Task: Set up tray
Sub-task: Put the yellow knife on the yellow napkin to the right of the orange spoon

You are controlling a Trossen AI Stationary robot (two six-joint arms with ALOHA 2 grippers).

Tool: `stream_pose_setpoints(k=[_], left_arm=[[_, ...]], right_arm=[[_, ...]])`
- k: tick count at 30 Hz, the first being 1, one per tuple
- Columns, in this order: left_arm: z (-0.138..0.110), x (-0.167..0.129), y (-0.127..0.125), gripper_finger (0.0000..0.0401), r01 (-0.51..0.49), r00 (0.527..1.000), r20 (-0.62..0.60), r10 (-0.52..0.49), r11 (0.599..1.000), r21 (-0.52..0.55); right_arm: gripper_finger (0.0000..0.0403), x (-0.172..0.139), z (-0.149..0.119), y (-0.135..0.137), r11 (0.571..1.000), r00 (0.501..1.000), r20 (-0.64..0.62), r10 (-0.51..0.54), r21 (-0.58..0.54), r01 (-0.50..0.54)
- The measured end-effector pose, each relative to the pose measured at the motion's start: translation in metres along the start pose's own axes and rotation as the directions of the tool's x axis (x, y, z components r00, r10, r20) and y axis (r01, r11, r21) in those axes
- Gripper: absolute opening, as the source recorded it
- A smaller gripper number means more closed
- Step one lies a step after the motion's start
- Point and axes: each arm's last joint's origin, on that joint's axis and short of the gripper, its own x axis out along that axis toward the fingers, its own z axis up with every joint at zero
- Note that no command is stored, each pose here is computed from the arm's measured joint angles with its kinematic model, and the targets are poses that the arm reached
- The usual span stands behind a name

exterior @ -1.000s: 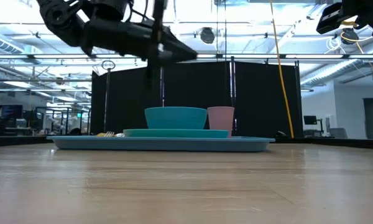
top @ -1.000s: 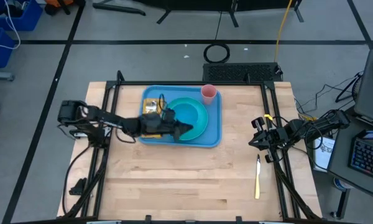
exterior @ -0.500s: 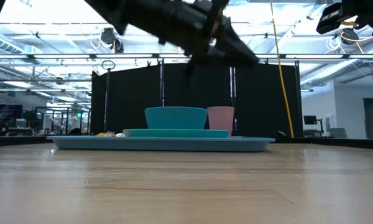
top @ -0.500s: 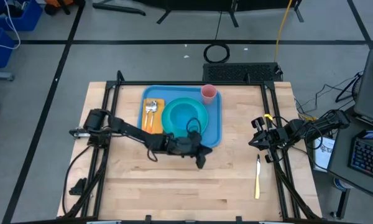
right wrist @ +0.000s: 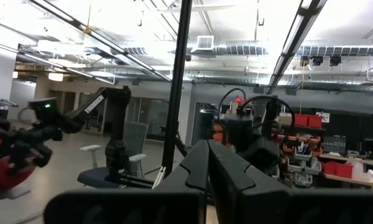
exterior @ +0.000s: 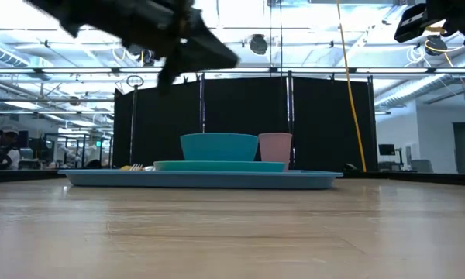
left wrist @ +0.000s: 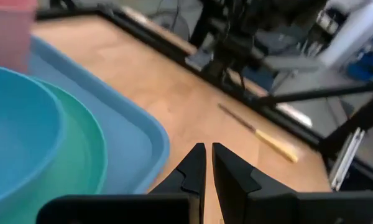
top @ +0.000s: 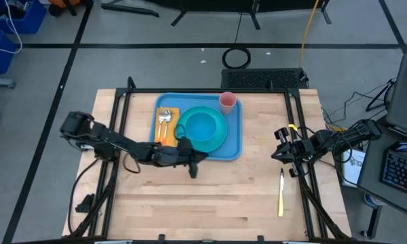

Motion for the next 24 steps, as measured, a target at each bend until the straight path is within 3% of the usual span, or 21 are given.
stream_pose_setpoints(k=[3,8,14,18,24], left_arm=[[-0.005,-0.019,0.011,0.003,0.03,0.997,0.067,-0.029,0.999,-0.024],[-0.02,-0.044,0.035,0.003,0.045,0.997,0.069,-0.042,0.998,-0.04],[-0.023,-0.068,0.051,0.003,0.068,0.996,0.065,-0.064,0.996,-0.06],[-0.019,-0.082,0.053,0.003,0.154,0.987,0.058,-0.152,0.988,-0.015],[-0.024,-0.101,0.065,0.003,0.159,0.984,0.078,-0.161,0.987,0.032]], right_arm=[[0.0004,0.0,0.0,0.0,1.0,1.0,-0.003,-0.001,0.0,0.001],[0.0004,0.0,0.001,0.0,1.0,1.0,0.017,-0.001,0.005,0.001],[0.0004,0.001,0.002,0.0,0.959,1.0,0.027,-0.003,0.283,-0.005],[0.0004,0.0,0.01,-0.001,0.96,0.994,0.107,-0.012,0.28,-0.018],[0.0004,-0.001,0.016,-0.001,0.929,0.986,0.166,-0.012,0.367,-0.051]])
